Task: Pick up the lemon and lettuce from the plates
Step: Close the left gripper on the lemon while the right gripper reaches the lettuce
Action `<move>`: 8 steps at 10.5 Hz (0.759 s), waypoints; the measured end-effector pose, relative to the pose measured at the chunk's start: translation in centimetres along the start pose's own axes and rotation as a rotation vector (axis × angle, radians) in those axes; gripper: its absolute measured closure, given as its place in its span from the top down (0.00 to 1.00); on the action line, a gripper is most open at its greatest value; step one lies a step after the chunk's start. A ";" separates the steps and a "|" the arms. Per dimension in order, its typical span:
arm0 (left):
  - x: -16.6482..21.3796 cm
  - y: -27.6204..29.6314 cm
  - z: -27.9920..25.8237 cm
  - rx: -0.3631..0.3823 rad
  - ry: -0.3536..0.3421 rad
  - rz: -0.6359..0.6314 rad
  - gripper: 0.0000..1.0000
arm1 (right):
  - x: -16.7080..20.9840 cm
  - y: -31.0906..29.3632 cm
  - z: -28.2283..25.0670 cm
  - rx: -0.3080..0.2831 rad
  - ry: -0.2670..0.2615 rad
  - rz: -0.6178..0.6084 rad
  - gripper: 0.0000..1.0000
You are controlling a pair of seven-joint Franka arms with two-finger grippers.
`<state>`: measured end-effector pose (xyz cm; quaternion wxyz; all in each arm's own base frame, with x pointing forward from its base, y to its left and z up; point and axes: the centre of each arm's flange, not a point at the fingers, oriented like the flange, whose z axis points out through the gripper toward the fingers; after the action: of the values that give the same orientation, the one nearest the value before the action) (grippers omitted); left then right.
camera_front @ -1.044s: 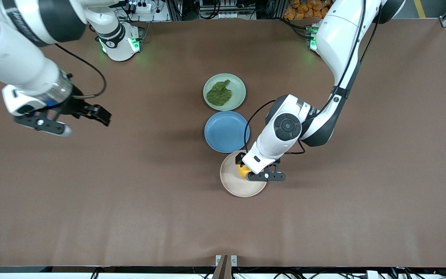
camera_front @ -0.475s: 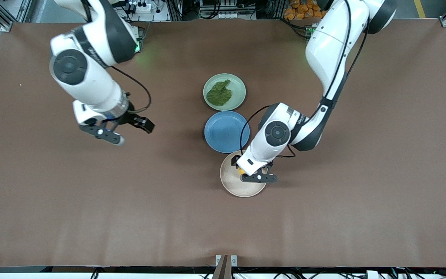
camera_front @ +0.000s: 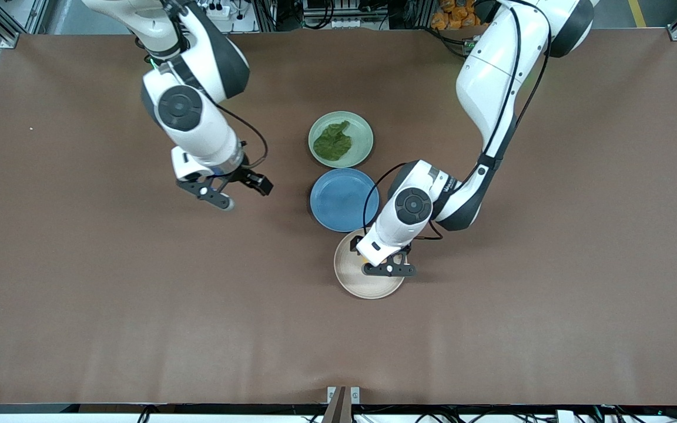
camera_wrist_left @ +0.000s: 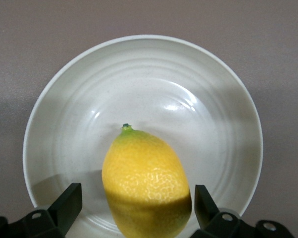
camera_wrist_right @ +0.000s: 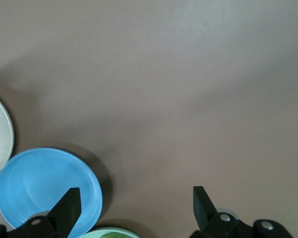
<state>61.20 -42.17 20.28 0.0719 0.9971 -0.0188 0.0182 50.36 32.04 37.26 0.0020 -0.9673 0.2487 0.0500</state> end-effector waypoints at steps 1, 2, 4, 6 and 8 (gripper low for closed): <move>0.0 0.0 0.1 0.011 0.005 0.013 0.89 | -1.4 -1.1 1.4 -0.009 -0.002 0.020 1.00; -0.1 0.0 0.2 0.019 0.008 0.022 0.87 | -3.1 -2.4 3.0 -0.012 0.003 0.043 1.00; -0.3 0.5 0.3 0.029 0.014 0.043 0.65 | -6.3 -4.6 6.7 -0.027 0.019 0.082 1.00; -0.4 1.3 -0.2 0.043 0.032 0.075 0.65 | -9.2 -5.9 9.3 -0.041 0.019 0.097 1.00; 0.5 1.8 -4.2 0.058 0.055 0.087 0.65 | -11.6 -7.1 9.9 -0.014 0.004 0.116 1.00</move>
<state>61.48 -43.36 24.70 0.0424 0.9961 -0.0594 0.0490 42.68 44.10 28.36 -0.0083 -0.9514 0.3039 0.0498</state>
